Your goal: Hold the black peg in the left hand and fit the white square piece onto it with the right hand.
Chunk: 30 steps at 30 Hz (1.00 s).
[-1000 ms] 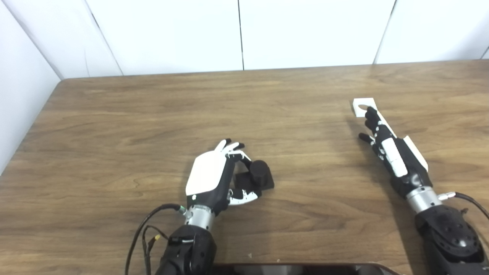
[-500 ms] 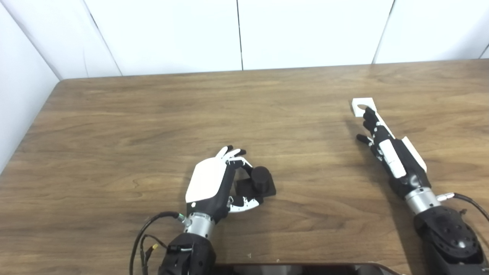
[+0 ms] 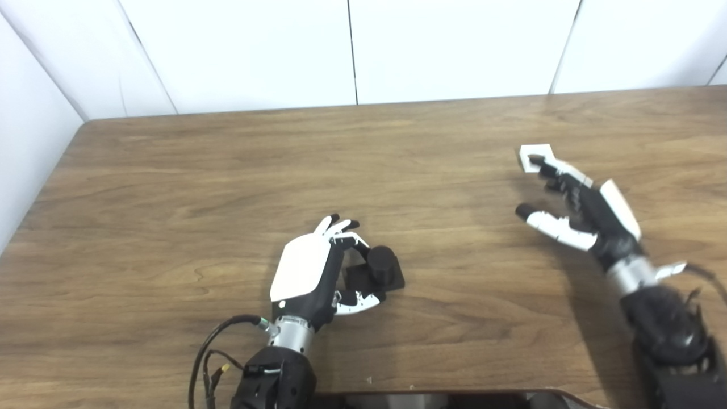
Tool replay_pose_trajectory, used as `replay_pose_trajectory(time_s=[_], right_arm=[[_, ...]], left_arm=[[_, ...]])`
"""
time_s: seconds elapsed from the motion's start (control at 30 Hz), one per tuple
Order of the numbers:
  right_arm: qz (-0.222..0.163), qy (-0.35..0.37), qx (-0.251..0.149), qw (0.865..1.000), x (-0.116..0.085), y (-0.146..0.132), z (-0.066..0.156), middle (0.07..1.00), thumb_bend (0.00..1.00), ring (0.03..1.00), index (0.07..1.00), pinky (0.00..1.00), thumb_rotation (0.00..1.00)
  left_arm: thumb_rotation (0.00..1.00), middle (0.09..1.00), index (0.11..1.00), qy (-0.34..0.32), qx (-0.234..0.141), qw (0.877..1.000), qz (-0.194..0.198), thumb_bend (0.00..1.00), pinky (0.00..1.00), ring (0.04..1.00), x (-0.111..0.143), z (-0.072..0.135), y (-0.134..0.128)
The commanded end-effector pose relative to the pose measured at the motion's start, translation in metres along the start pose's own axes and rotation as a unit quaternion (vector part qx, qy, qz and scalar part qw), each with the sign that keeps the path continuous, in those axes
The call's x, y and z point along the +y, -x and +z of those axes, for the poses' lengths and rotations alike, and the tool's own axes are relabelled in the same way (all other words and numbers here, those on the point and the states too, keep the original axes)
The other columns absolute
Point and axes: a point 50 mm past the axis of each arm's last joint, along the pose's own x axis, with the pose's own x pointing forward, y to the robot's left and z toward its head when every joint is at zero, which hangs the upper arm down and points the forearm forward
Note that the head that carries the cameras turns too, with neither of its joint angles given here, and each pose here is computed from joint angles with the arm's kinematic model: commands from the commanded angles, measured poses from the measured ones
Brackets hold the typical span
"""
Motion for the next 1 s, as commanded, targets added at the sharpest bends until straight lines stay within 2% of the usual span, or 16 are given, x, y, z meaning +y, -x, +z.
replay_pose_trajectory(time_s=[0.0,0.1,0.3,0.5,0.63,0.97], right_arm=[[-0.033,0.036,-0.049,0.998,-0.027,-0.03,0.03,0.91,0.79,0.906,0.771,0.84,0.35],[-0.028,0.042,-0.048,0.998,-0.041,-0.054,0.034,0.91,0.84,0.899,0.75,0.82,0.27],[-0.013,0.072,-0.025,0.997,-0.058,-0.09,0.031,0.901,0.88,0.89,0.741,0.81,0.27],[0.011,0.099,-0.002,0.995,-0.063,-0.11,0.028,0.897,0.92,0.907,0.723,0.84,0.27],[0.032,0.129,0.014,0.991,-0.066,-0.119,0.026,0.897,0.93,0.908,0.733,0.82,0.3],[0.078,0.189,0.033,0.978,-0.072,-0.135,0.03,0.9,0.95,0.903,0.734,0.82,0.25]], left_arm=[[0.07,0.871,0.491,0.001,-0.003,1.0,0.007,0.51,0.8,0.96,-0.002,0.002,0.0],[0.07,0.869,0.491,-0.001,-0.003,1.0,0.01,0.51,0.8,0.956,-0.003,0.002,-0.001],[0.07,0.868,0.488,-0.005,-0.002,1.0,0.009,0.51,0.81,0.957,-0.004,0.001,0.002],[0.07,0.87,0.487,-0.003,0.001,1.0,0.006,0.51,0.8,0.956,-0.006,-0.002,0.007],[0.07,0.871,0.487,0.001,-0.001,1.0,0.006,0.51,0.8,0.957,-0.006,-0.003,0.008],[0.07,0.87,0.488,0.002,0.001,1.0,0.009,0.51,0.8,0.961,-0.007,-0.002,0.008]])
